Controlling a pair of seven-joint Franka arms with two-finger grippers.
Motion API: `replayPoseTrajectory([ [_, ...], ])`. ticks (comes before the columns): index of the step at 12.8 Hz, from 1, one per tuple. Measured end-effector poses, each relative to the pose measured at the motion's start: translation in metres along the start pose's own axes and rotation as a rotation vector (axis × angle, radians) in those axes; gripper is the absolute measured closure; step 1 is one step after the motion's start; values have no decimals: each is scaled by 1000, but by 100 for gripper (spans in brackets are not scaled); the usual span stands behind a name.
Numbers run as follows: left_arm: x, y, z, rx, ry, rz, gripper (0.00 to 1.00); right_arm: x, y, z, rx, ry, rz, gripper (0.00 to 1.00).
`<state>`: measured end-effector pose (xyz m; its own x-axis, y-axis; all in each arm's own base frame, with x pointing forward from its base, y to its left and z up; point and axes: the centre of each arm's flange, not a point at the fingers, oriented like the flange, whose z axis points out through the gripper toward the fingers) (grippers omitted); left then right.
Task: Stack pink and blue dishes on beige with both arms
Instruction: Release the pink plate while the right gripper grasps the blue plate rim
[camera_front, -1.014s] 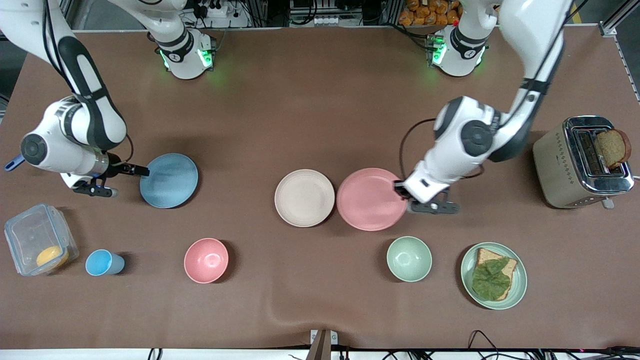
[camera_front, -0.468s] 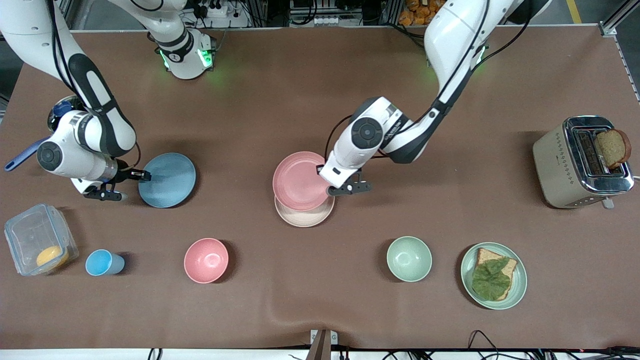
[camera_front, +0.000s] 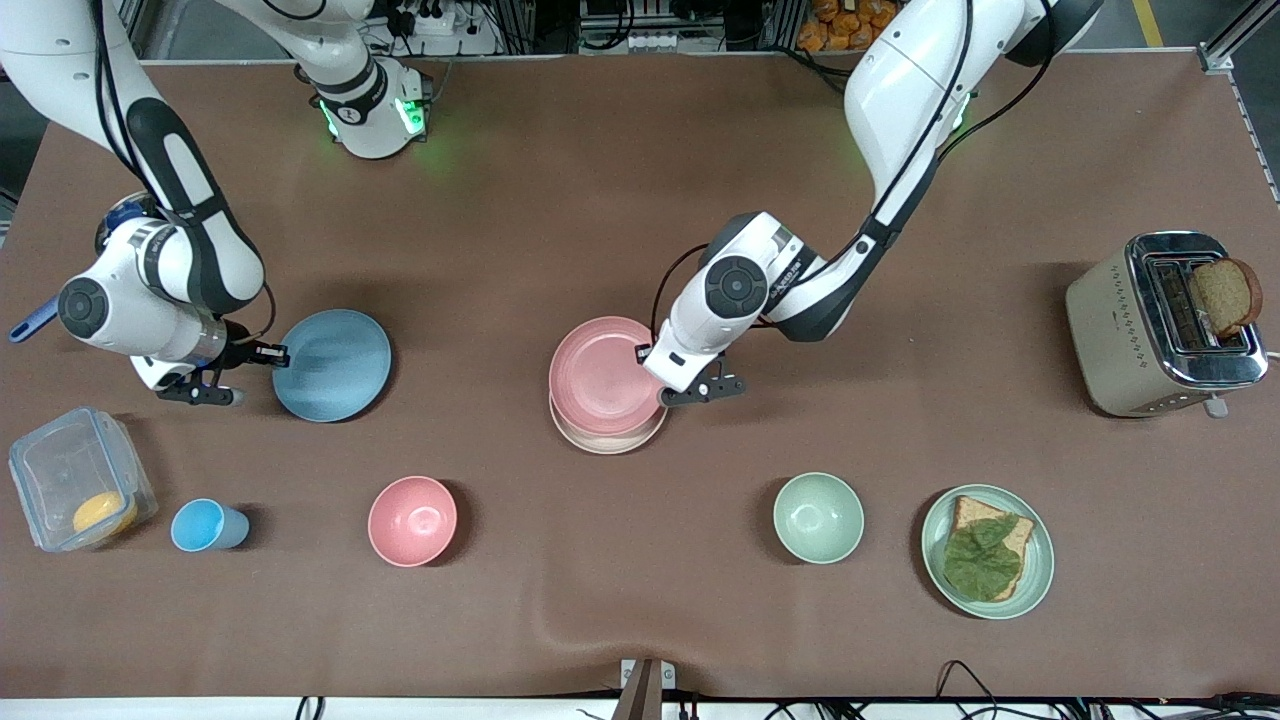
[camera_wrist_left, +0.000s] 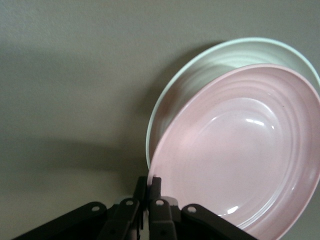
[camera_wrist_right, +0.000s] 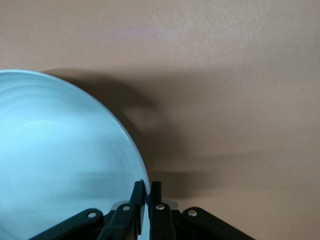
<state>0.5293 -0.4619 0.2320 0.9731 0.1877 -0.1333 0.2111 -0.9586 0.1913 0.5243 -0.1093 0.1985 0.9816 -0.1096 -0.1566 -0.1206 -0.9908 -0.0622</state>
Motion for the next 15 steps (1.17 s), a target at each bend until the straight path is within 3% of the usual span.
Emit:
replayPoseTrajectory([
  [3, 6, 2, 6, -6, -2, -7, 95, 1, -16, -27, 30, -12, -9, 96],
  [7, 13, 2, 17, -12, -8, -16, 95, 2, -42, -72, 165, -64, 31, 96],
  [10, 14, 2, 18, -16, -6, -18, 95, 8, -54, -85, 249, -53, 65, 96],
  [13, 22, 7, 6, -43, 17, -21, 65, 13, -77, -100, 324, -69, 64, 96],
  [15, 43, 9, -33, -94, 74, -39, 43, 17, -98, -107, 367, -76, 76, 96],
])
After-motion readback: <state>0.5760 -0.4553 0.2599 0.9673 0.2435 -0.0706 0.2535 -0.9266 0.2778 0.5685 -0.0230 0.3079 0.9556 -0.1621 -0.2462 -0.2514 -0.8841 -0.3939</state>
